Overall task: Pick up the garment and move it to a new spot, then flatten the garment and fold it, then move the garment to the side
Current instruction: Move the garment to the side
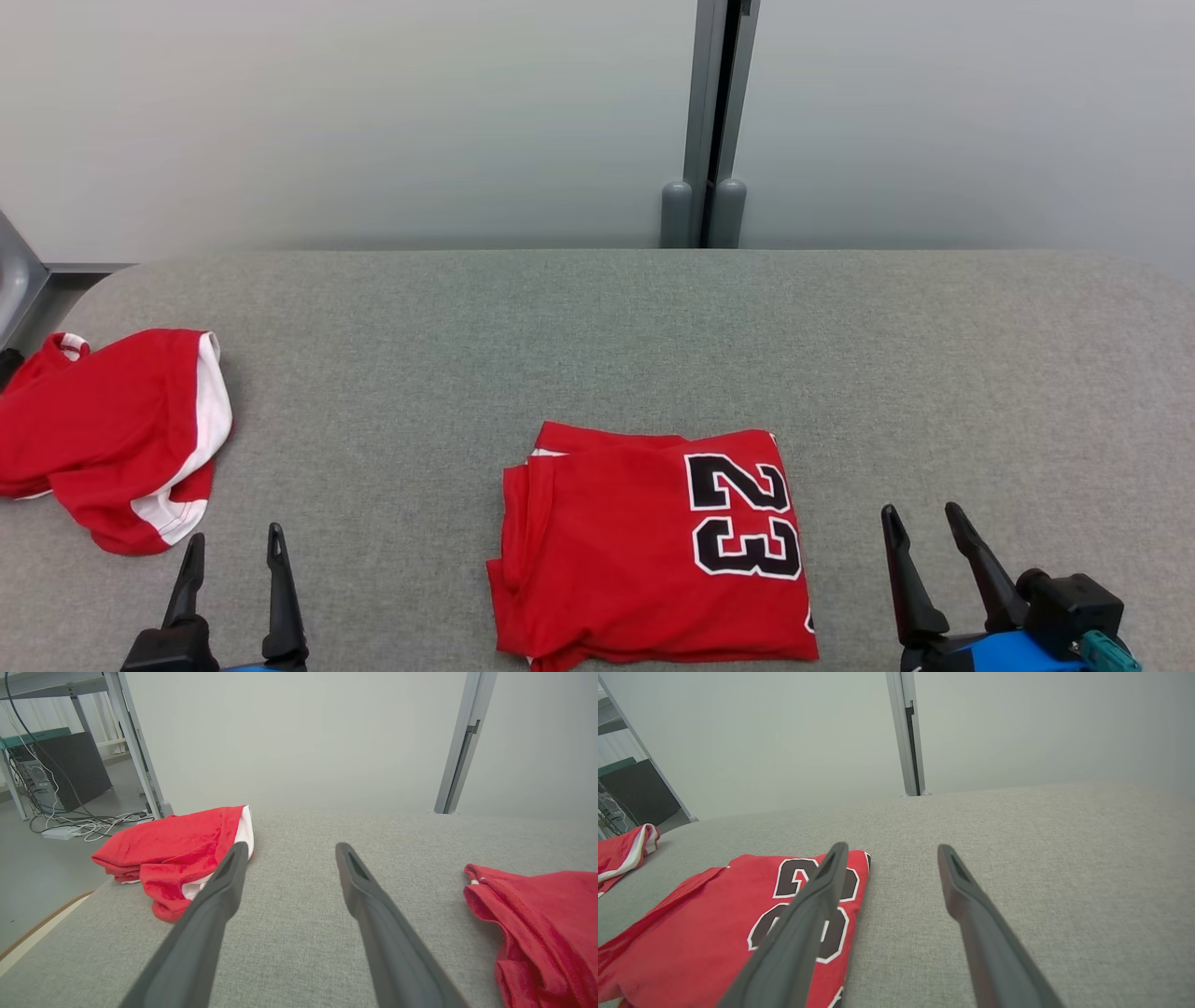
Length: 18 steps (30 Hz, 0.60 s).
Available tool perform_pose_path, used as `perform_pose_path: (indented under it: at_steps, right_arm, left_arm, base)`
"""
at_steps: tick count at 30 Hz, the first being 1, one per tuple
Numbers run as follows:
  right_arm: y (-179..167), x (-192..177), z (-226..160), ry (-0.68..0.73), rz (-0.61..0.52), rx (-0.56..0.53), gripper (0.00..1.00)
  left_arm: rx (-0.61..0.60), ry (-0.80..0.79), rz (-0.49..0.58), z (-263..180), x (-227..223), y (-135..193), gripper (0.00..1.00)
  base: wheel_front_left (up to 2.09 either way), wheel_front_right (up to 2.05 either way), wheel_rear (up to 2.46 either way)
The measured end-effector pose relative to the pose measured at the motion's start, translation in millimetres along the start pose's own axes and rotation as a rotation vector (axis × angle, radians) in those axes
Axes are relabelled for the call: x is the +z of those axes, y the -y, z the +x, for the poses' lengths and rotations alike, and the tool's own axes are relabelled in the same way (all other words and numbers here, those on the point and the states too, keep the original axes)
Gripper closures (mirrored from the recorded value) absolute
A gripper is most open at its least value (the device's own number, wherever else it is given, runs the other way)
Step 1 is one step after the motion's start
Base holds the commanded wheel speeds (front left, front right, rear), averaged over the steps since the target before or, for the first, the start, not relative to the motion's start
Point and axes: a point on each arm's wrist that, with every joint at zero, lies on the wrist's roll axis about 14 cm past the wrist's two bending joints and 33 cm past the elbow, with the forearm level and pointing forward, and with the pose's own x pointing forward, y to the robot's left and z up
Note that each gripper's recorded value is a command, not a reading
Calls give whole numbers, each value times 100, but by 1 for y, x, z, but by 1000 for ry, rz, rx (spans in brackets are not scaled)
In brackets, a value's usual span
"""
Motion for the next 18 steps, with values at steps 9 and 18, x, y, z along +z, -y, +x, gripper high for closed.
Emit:
perform_pose_path:
  at_steps: [9,18]
  right_arm:
    - [-17,11,25,20,-33,60,0]
    - [-48,-3,71,-123,-96,169,0]
  left_arm:
    - [1,-3,1,2,-1,0,0]
    - [1,-13,-1,12,-3,1,0]
  base:
    - [0,0,0]
    - [0,0,0]
